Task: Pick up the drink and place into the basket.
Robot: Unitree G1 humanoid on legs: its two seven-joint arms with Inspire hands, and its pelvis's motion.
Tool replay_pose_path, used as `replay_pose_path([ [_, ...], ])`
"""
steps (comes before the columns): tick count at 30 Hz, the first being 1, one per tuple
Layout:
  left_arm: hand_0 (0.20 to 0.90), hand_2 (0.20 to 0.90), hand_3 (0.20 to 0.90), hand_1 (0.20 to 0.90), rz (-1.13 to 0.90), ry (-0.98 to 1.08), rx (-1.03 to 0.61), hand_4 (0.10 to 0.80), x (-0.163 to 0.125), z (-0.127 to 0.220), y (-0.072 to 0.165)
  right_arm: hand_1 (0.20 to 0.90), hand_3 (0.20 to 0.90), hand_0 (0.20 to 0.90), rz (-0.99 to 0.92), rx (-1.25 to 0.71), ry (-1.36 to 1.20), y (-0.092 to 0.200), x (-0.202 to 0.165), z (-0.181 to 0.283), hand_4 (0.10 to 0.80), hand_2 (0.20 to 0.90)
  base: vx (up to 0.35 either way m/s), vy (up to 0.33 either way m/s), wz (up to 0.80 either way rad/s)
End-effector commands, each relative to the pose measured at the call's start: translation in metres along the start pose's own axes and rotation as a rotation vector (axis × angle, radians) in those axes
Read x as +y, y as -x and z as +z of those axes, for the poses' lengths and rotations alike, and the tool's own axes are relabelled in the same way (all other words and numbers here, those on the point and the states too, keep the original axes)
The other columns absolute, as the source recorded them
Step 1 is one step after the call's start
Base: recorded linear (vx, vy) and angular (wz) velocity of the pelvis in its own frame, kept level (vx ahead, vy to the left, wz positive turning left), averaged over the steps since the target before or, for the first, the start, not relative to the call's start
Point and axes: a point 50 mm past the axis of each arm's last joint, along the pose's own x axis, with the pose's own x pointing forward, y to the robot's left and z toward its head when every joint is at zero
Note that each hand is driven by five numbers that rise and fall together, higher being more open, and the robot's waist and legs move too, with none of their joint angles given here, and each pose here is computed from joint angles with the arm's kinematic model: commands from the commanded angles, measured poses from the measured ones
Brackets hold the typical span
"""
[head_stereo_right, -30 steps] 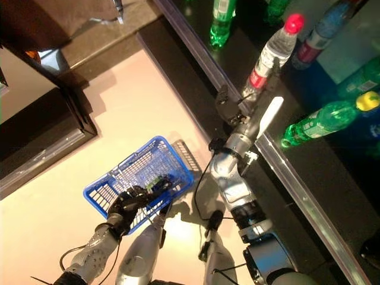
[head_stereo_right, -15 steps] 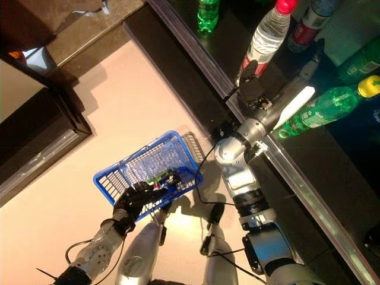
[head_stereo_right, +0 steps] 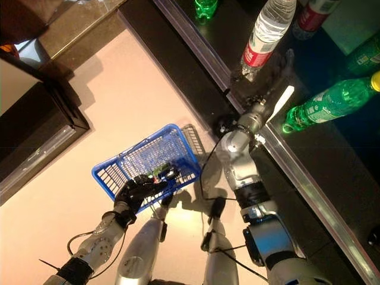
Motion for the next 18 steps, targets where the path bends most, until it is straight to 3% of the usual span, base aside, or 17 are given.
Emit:
replay_pose_path([
  [1, 0.300, 0.300, 0.200, 0.300, -0.237, 0.017, -0.402, 0.100, -0.041, 0.072, 0.013, 0.900, 0.900, 0.900, 0.045, -0.293, -0.190, -0.022, 0.022, 0.079, 0.800, 0.900, 0.000, 0.000, 0.00],
  [18, 0.300, 0.300, 0.200, 0.300, -0.237, 0.022, -0.403, 0.100, -0.039, 0.072, 0.017, 0.900, 0.900, 0.900, 0.000, -0.315, -0.232, -0.036, 0.023, 0.098, 0.800, 0.900, 0.013, 0.003, 0.00],
])
